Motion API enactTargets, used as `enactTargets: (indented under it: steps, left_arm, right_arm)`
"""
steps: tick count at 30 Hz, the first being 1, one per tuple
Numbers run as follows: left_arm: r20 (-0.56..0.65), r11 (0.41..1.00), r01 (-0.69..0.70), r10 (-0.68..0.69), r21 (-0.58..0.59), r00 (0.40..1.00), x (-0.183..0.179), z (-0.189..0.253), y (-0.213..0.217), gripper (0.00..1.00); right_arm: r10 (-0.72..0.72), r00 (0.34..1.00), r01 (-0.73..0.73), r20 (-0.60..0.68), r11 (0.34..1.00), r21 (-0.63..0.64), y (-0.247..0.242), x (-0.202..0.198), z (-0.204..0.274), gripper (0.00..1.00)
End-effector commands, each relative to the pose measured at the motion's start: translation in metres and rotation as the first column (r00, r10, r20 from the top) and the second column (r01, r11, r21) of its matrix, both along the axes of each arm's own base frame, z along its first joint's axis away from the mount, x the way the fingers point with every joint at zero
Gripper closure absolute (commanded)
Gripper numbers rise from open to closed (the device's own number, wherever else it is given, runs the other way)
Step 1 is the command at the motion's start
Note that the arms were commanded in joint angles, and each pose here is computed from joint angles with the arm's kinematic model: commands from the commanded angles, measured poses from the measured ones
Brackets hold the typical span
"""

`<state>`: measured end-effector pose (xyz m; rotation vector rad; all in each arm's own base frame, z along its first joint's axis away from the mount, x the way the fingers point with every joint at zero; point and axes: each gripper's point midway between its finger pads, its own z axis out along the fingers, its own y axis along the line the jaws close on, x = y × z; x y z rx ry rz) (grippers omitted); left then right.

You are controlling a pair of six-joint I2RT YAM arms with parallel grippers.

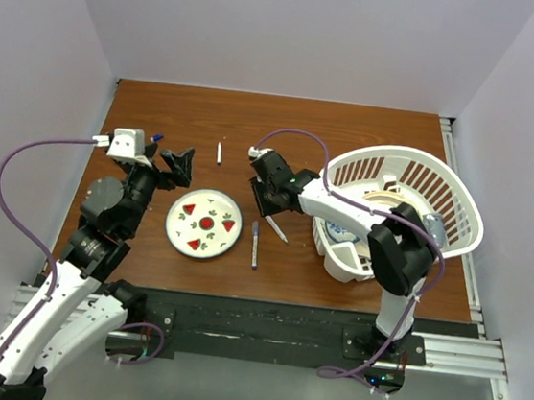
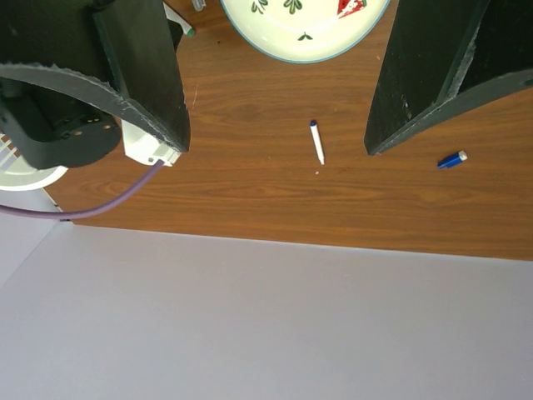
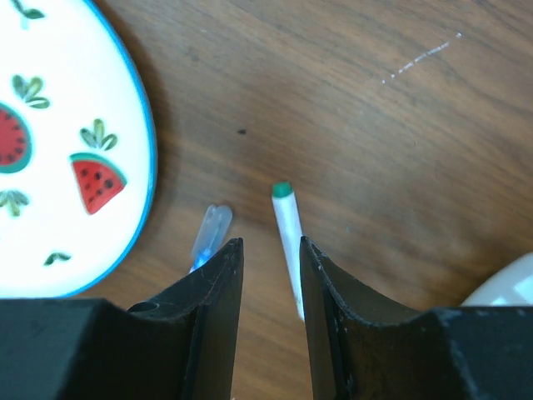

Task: Insert the pens into the pen caps

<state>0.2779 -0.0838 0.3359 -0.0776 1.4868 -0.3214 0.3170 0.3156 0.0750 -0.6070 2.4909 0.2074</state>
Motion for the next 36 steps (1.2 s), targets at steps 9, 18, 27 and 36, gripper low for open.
enactTargets:
  steps: [9, 18, 27, 36]
  left_arm:
    - [0.032, 0.998, -0.059, 0.059, -0.016, 0.998, 0.000, 0.007, 0.011, 0.11]
    - [0.036, 0.998, -0.064, 0.065, -0.023, 0.997, -0.001, 0.007, 0.013, 0.12]
    - [0.032, 0.998, -0.058, 0.059, -0.023, 0.998, -0.001, 0.006, 0.011, 0.12]
    - [0.005, 1.000, 0.009, -0.009, -0.025, 1.000, -0.002, 0.005, -0.001, 0.13]
  right_arm:
    - [0.035, 0.999, -0.036, -0.010, 0.997, -0.075, 0.001, 0.020, -0.021, 0.63]
    - [0.032, 0.998, -0.037, -0.048, 0.995, -0.097, -0.002, 0.017, -0.040, 0.64]
    - [0.030, 0.996, -0.038, -0.083, 0.994, -0.099, -0.001, 0.012, -0.056, 0.67]
    - [-0.020, 0.999, 0.016, -0.038, 0.996, -0.083, 0.002, 0.035, -0.025, 1.00]
